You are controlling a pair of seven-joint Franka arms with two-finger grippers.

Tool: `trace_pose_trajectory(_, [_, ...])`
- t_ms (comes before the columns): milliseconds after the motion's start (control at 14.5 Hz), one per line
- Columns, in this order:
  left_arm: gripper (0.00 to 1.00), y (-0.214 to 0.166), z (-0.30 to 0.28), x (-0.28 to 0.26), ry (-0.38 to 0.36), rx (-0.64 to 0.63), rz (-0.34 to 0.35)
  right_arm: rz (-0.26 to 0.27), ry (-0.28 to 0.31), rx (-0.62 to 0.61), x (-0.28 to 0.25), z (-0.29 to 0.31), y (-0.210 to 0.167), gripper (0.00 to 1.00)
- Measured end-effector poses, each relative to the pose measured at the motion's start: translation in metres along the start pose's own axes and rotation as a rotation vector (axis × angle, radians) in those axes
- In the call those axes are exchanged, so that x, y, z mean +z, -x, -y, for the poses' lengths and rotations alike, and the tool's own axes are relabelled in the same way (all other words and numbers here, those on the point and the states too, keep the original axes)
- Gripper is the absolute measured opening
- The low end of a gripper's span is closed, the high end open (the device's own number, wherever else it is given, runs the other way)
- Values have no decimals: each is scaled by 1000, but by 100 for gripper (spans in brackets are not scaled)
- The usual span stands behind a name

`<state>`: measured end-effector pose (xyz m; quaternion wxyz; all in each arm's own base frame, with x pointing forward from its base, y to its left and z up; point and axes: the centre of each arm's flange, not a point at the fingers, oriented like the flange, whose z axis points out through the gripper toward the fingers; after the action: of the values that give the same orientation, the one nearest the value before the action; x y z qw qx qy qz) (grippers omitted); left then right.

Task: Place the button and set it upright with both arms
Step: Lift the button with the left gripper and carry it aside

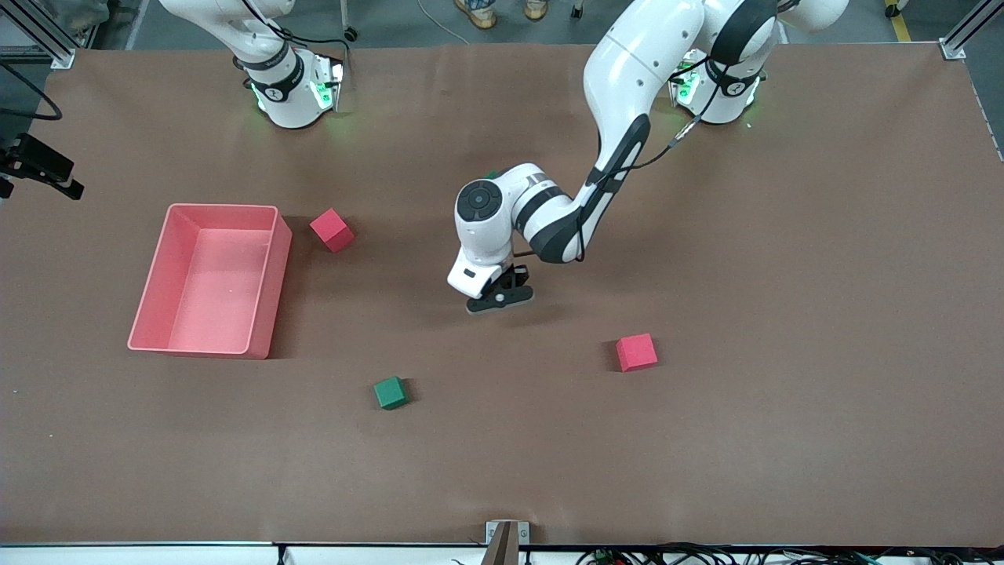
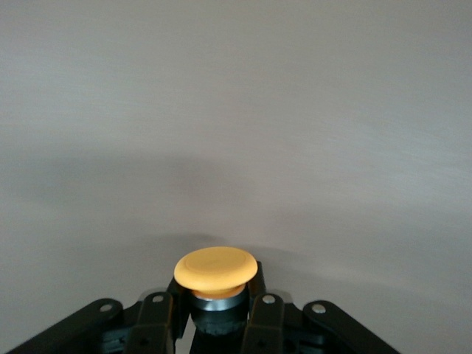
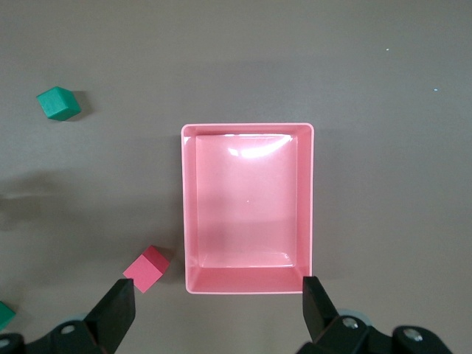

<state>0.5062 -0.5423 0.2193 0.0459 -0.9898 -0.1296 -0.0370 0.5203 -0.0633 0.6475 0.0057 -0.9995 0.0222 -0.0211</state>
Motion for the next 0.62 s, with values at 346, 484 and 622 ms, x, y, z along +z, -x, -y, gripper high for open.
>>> trace_pose_trajectory(346, [33, -85, 75, -122, -21, -152, -20, 7, -1, 7, 2, -3, 0, 100])
trace_pose_trajectory(484, [33, -106, 106, -144, -14, -187, -23, 22, -2, 12, -1, -6, 2, 100])
trace_pose_trajectory(622, [33, -115, 136, -161, -16, -219, -20, 25, -3, 1, -3, -6, 3, 100])
